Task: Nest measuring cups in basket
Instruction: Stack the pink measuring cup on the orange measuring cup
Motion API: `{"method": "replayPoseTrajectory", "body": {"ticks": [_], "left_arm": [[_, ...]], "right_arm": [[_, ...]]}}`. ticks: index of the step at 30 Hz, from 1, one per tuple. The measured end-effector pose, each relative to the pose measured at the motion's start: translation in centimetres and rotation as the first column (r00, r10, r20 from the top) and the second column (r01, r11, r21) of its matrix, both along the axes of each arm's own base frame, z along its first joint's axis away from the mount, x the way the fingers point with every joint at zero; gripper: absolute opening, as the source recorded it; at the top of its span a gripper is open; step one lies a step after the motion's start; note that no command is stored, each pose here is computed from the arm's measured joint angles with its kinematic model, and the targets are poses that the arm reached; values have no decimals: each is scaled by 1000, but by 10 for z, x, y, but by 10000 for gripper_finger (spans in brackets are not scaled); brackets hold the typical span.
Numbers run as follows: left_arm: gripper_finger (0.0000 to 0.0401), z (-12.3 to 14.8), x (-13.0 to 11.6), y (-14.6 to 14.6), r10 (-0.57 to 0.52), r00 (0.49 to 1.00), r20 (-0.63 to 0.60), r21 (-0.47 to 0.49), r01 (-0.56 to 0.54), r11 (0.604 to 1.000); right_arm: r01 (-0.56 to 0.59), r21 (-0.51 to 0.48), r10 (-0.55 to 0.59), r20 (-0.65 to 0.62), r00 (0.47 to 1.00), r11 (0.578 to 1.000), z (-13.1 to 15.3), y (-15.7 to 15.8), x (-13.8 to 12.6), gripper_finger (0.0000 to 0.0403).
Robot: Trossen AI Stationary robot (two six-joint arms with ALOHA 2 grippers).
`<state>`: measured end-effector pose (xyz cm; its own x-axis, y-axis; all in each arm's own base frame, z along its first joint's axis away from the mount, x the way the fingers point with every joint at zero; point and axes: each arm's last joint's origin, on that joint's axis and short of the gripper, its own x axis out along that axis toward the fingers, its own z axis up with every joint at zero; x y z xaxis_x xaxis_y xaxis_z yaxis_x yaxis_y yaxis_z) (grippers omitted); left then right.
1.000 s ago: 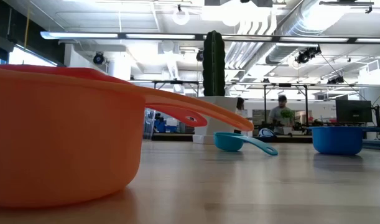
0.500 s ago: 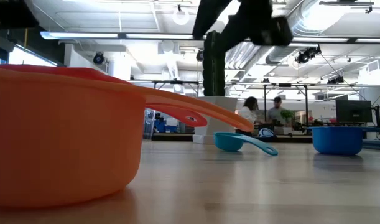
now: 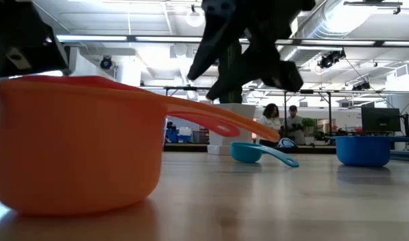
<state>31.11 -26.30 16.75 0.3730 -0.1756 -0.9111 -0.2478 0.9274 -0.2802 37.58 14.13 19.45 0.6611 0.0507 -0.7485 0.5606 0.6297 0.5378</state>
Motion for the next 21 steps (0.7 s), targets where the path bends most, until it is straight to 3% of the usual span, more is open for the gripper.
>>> {"method": "replayPoseTrajectory", "body": {"ticks": [7, 13, 21], "left_arm": [[86, 0, 12, 16, 58, 998, 13, 30, -58, 998], [86, 0, 23, 32, 90, 996, 13, 39, -91, 995], [86, 0, 29, 41, 127, 992, 14, 29, -127, 991]], "right_arm": [[27, 68, -23, -54, 998, 997, -21, 0, 3, 135], [75, 45, -70, -121, 990, 996, -26, 0, -4, 135], [97, 98, -72, -235, 969, 990, -29, 5, -14, 135]]}}
